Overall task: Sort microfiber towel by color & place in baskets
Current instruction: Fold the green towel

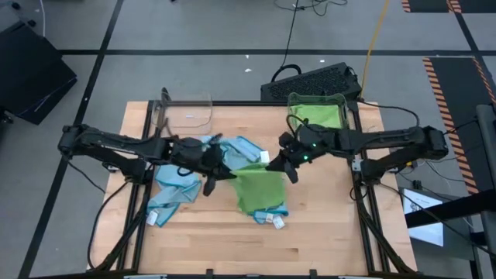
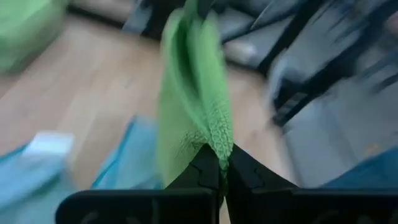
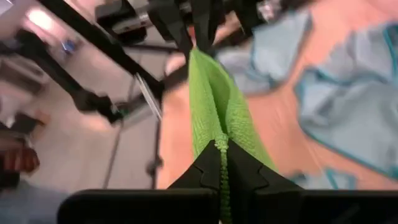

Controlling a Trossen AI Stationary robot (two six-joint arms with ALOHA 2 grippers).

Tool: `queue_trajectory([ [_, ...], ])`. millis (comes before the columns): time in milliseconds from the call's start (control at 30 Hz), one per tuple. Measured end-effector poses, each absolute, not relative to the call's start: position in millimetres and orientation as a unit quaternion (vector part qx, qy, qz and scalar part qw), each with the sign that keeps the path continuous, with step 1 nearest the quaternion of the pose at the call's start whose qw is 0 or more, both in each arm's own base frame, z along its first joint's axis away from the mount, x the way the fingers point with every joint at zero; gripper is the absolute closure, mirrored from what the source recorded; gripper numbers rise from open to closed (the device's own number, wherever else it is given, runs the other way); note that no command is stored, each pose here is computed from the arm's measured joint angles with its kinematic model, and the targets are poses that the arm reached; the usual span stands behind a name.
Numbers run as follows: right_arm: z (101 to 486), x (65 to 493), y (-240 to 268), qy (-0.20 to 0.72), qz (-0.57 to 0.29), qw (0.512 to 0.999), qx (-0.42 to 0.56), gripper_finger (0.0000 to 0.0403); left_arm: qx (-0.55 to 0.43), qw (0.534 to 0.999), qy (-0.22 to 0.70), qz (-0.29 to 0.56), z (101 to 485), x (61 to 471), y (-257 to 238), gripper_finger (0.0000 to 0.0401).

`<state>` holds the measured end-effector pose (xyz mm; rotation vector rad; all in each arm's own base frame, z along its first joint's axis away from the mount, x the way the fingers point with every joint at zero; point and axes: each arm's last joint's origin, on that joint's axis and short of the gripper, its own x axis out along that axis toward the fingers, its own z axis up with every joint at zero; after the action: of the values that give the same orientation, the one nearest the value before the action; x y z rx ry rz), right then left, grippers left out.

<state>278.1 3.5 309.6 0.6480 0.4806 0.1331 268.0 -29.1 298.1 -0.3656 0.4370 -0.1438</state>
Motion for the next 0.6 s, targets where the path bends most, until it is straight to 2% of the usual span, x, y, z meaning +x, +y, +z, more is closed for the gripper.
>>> queue_trajectory([
  [67,314.2,276.2,12.4,0.223,0.08,0.915,0.325,0.0402,-0.198,0.961,0.169,-0.095,313.6,267.5,-30.0,0.0394],
  [300,333.7,271.3,29.5,0.17,0.127,0.912,0.35,0.0403,-0.242,0.951,0.108,-0.162,335.8,255.9,-33.6,0.0397],
  [533,352.7,249.3,17.1,0.134,0.126,0.923,0.339,0.0403,-0.273,0.946,0.094,-0.15,336.1,261.9,-32.1,0.0395],
  [600,358.1,244.1,15.3,0.13,0.148,0.915,0.352,0.0403,-0.297,0.939,0.086,-0.151,336.5,265.6,-33.3,0.0397],
])
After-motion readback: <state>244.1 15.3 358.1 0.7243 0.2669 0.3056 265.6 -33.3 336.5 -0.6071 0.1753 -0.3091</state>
